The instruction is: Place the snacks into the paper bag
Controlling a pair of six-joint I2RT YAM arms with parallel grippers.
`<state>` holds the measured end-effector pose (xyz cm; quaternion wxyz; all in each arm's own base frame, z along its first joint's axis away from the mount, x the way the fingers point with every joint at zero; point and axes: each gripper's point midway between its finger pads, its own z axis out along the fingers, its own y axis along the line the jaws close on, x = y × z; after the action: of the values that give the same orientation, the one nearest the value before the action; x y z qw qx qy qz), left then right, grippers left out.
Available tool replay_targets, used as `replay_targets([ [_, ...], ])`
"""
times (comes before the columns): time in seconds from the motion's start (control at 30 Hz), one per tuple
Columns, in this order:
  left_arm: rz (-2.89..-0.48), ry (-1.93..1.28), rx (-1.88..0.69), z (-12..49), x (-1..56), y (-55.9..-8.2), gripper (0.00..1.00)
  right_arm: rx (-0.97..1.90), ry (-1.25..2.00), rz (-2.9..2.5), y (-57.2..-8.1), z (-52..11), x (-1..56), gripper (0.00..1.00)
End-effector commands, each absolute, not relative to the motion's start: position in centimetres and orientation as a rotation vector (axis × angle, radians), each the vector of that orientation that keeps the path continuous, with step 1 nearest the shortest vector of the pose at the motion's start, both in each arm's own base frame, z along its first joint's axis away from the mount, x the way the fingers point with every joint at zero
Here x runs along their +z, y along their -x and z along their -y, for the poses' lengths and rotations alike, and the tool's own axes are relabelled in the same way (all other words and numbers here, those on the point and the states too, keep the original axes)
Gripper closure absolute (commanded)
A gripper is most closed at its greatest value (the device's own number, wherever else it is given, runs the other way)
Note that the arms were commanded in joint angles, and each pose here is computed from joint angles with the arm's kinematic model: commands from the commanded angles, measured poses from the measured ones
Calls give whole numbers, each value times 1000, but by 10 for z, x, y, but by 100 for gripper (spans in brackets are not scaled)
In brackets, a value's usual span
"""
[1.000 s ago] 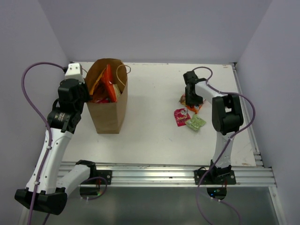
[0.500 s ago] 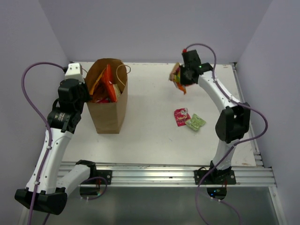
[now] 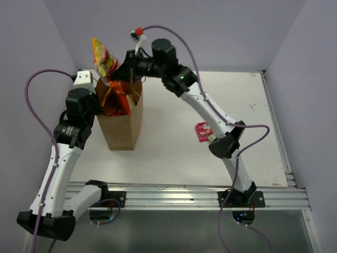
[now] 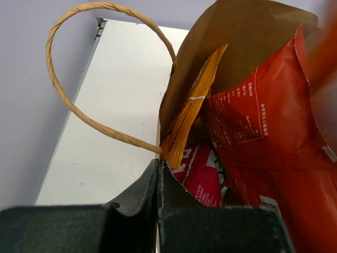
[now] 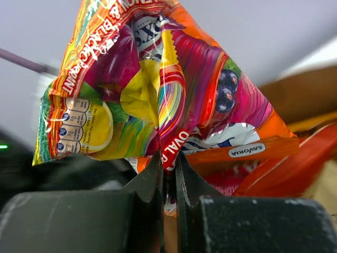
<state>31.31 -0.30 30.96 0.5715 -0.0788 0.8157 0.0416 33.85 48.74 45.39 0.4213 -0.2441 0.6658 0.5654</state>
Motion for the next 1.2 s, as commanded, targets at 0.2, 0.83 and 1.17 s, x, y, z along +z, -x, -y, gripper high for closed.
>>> replay_targets([
  [0.2, -1852, 182, 84, 3, 328, -311, 100, 1112, 653, -2050, -346, -498, 321, 100],
  [0.83, -1855, 184, 73, 4, 324, -310, 100, 583, 563, -1801, -346, -369, 423, 18],
  [1.17, -1855, 180, 76, 4, 322, -312, 100, 132, 172, -2299, -357, -187, 203, 14],
])
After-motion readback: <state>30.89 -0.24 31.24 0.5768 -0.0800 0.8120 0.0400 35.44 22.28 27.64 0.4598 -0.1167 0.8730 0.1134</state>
